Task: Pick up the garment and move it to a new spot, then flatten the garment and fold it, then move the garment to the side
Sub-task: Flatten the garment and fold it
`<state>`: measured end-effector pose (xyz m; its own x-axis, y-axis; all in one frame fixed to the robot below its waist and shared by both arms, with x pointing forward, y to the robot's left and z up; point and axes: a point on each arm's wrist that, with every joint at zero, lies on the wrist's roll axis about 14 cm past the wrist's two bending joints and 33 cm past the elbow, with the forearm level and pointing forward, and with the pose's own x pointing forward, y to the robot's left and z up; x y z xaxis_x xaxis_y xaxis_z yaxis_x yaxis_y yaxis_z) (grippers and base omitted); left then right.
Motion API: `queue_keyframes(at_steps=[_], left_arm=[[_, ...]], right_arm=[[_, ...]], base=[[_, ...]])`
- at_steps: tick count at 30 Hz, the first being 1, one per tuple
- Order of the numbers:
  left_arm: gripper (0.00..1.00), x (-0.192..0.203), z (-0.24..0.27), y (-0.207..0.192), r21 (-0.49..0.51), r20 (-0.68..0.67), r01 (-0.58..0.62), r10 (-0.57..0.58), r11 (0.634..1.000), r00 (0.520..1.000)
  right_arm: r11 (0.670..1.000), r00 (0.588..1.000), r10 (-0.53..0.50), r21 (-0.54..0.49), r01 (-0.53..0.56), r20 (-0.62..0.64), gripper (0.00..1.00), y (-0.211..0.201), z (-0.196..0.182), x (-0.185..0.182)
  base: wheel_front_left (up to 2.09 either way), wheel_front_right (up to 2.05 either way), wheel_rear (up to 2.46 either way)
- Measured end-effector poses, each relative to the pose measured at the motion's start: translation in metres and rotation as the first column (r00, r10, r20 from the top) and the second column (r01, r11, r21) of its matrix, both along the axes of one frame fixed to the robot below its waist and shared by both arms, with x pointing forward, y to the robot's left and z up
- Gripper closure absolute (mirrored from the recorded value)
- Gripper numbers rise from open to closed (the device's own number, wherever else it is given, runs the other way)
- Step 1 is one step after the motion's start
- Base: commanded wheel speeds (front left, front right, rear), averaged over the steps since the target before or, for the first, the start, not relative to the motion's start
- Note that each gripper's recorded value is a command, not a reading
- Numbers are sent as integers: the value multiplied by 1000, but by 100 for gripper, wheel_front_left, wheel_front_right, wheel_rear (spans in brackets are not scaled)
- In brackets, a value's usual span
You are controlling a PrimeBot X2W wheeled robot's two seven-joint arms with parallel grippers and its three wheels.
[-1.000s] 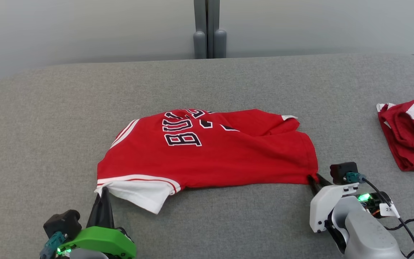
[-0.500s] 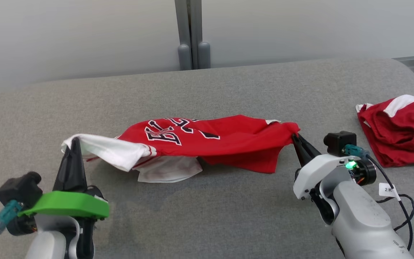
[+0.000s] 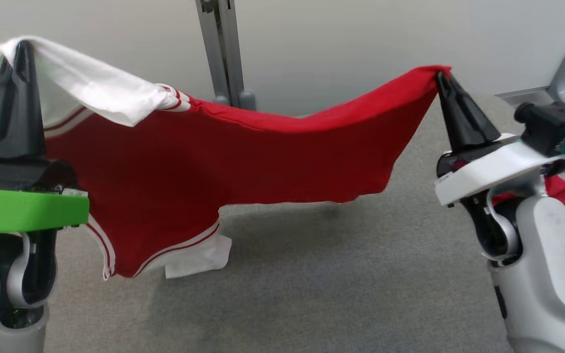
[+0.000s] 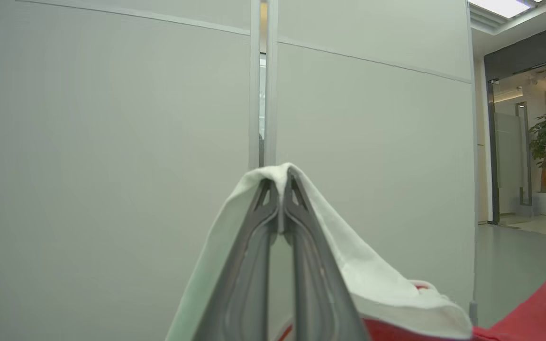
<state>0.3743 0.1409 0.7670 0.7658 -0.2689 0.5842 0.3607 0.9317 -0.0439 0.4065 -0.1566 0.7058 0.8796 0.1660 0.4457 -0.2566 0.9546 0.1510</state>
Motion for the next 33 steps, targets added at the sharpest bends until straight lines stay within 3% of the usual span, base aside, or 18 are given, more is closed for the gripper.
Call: queue_keyframes(at_steps=[8,12,16,25,33], left_arm=[[100,-33,69,-44,148,184,100,-127,984,975],[100,-34,85,-54,196,218,108,-151,975,964],[100,-20,87,-61,220,206,118,-165,968,965],[100,67,60,-57,295,79,62,-89,954,993],[100,162,73,-58,379,133,-61,11,923,991]], right_arm=[[998,961,-52,-27,62,273,100,-24,102,-84],[995,948,-78,-39,94,309,100,-31,118,-102],[991,951,-108,-41,124,289,100,-39,117,-98],[992,984,-95,-72,107,150,100,-31,85,-19],[979,974,-117,-144,146,193,100,-19,108,88]], base=[[0,0,0],[0,0,0],[0,0,0],[0,0,0],[0,0,0]])
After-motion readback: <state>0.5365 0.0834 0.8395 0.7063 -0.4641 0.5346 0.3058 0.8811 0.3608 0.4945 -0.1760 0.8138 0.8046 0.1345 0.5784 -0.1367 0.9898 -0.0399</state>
